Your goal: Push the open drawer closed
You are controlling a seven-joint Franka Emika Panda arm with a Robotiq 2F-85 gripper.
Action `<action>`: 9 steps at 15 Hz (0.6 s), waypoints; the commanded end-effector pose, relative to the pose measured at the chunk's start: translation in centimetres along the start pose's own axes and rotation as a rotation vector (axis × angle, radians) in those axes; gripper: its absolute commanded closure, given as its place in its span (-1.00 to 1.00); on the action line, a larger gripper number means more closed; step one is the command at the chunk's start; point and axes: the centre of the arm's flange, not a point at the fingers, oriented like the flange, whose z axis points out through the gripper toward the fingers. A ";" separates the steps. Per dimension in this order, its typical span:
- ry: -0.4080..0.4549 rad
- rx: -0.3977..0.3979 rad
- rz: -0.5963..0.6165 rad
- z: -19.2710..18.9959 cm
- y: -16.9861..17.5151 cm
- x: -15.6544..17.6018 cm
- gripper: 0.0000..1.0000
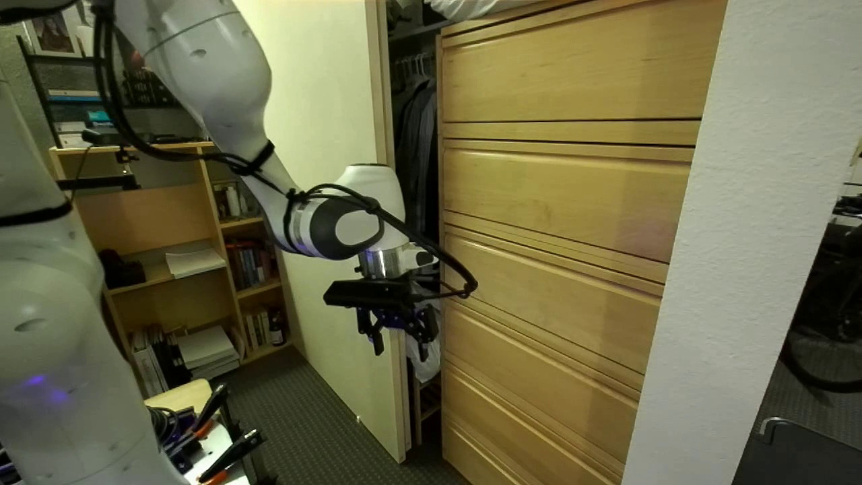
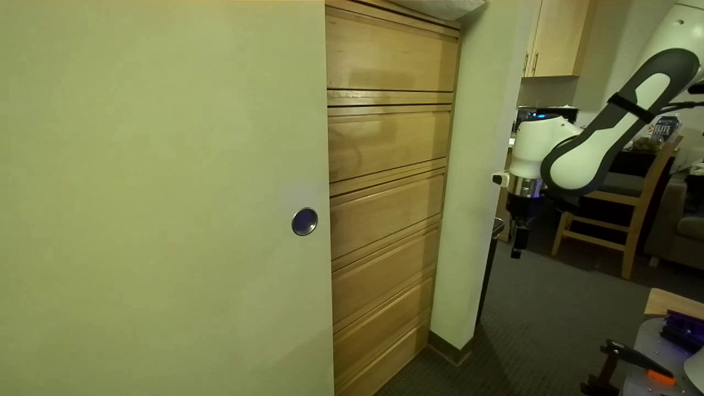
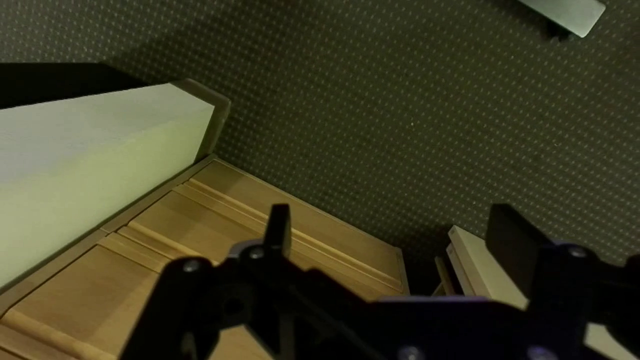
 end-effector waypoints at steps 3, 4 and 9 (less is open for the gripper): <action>0.011 0.023 0.030 -3.7 0.6 -1.0 -1.00; 0.010 0.023 0.038 -4.2 0.7 -1.1 -1.00; -0.044 0.048 0.065 -5.9 1.0 -2.1 -1.00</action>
